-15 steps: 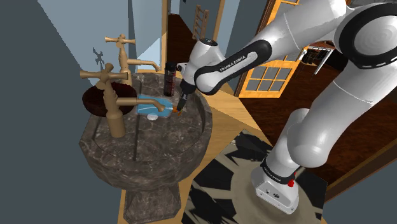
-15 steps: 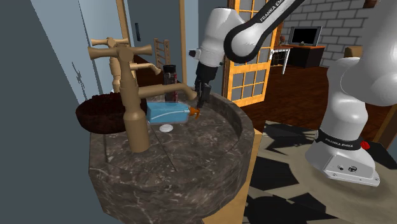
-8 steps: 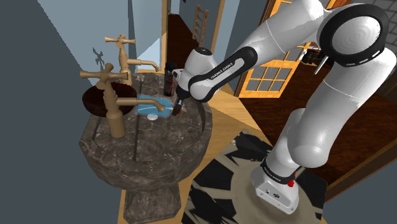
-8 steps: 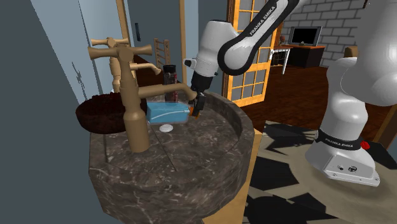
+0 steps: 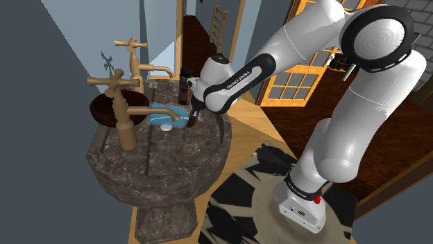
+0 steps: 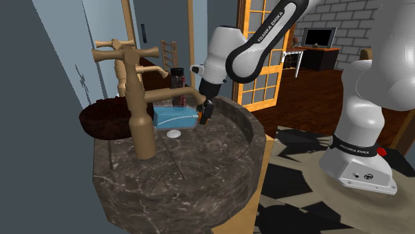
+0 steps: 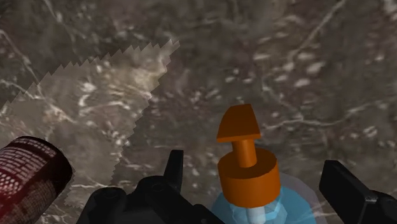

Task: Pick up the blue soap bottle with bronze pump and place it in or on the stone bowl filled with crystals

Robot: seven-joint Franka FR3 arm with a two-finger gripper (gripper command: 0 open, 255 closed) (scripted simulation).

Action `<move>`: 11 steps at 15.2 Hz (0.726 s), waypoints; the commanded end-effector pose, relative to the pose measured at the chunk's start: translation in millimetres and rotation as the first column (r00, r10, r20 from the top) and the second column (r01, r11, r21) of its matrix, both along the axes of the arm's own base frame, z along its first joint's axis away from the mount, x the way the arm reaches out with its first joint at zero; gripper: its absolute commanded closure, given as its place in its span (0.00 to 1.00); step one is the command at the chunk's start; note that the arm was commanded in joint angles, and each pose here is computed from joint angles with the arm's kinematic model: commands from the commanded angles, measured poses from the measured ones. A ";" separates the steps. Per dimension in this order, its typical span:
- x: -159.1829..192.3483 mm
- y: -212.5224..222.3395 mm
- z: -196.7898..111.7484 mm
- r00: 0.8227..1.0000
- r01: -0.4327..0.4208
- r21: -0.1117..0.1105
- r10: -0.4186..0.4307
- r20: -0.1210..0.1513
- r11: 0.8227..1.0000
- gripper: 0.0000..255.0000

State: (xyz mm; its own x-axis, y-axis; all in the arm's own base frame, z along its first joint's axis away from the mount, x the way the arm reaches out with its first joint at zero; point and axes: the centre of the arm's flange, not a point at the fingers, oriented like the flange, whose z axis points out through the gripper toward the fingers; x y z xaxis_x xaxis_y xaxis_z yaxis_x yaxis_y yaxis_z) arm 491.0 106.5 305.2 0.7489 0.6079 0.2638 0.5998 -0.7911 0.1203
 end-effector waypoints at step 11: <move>0.0 0.0 0.0 1.000 0.000 0.000 0.000 0.000 1.000 1.00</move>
State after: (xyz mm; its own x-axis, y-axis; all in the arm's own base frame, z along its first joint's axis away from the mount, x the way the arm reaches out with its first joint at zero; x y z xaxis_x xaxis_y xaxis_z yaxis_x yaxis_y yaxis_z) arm 491.5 105.8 305.7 0.7494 0.6066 0.2655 0.5982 -0.7921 0.1213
